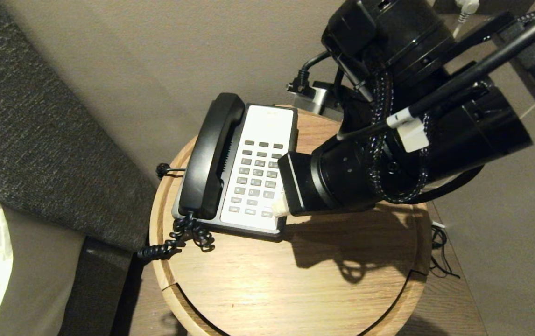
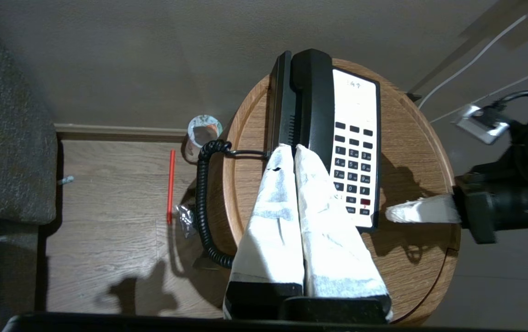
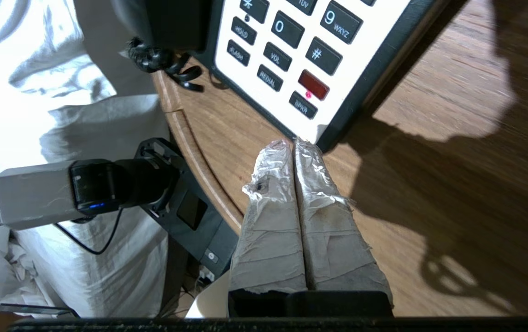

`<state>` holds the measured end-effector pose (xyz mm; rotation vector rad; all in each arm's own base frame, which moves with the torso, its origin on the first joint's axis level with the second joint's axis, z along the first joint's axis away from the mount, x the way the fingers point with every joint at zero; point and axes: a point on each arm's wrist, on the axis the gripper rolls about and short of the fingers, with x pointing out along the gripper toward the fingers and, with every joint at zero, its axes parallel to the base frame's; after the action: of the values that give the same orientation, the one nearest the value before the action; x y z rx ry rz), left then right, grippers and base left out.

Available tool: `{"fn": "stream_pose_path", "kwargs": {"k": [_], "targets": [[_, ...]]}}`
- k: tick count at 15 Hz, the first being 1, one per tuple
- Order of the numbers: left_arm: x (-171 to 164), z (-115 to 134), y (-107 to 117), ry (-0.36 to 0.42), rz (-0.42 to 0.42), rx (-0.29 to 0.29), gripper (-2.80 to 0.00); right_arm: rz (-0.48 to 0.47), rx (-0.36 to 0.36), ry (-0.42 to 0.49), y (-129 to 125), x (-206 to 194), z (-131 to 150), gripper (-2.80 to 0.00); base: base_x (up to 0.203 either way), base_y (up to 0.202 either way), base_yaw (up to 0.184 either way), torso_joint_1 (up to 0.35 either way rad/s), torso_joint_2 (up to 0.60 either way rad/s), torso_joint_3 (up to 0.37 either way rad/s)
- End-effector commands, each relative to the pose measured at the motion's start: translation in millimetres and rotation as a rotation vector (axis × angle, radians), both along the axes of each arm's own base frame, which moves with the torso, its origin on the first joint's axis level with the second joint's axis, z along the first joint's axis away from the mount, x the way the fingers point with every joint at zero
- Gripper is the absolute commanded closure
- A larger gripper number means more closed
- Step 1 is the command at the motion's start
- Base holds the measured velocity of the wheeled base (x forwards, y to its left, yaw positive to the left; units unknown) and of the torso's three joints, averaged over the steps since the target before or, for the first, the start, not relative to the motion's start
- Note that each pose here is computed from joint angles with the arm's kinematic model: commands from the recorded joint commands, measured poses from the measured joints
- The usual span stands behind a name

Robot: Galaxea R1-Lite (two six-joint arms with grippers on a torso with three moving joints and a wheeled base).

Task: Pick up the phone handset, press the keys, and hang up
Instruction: End the call using the dial pad

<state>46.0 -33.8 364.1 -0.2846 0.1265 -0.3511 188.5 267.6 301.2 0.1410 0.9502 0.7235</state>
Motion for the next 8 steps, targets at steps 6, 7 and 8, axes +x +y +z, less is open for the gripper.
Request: {"fn": "stream_pose_path", "kwargs": {"k": [6,7,8], "targets": [[-2.9,-4.8,3.1,0.004,0.001,0.001,0.0,0.0,-0.014,0.008,11.8,7.9,-8.2,0.0,0.0,0.0,0.0,0.0,0.0,0.0],[-3.0,-4.8,3.1,0.003,0.001,0.001,0.0,-0.005,-0.022,0.006,12.7,8.8,-9.7,0.0,0.0,0.0,0.0,0.0,0.0,0.0],[-3.5,-4.3,3.6,0.001,0.001,-0.001,0.0,-0.012,-0.028,0.003,13.8,10.5,-11.5,0.0,0.0,0.0,0.0,0.0,0.0,0.0]]}}
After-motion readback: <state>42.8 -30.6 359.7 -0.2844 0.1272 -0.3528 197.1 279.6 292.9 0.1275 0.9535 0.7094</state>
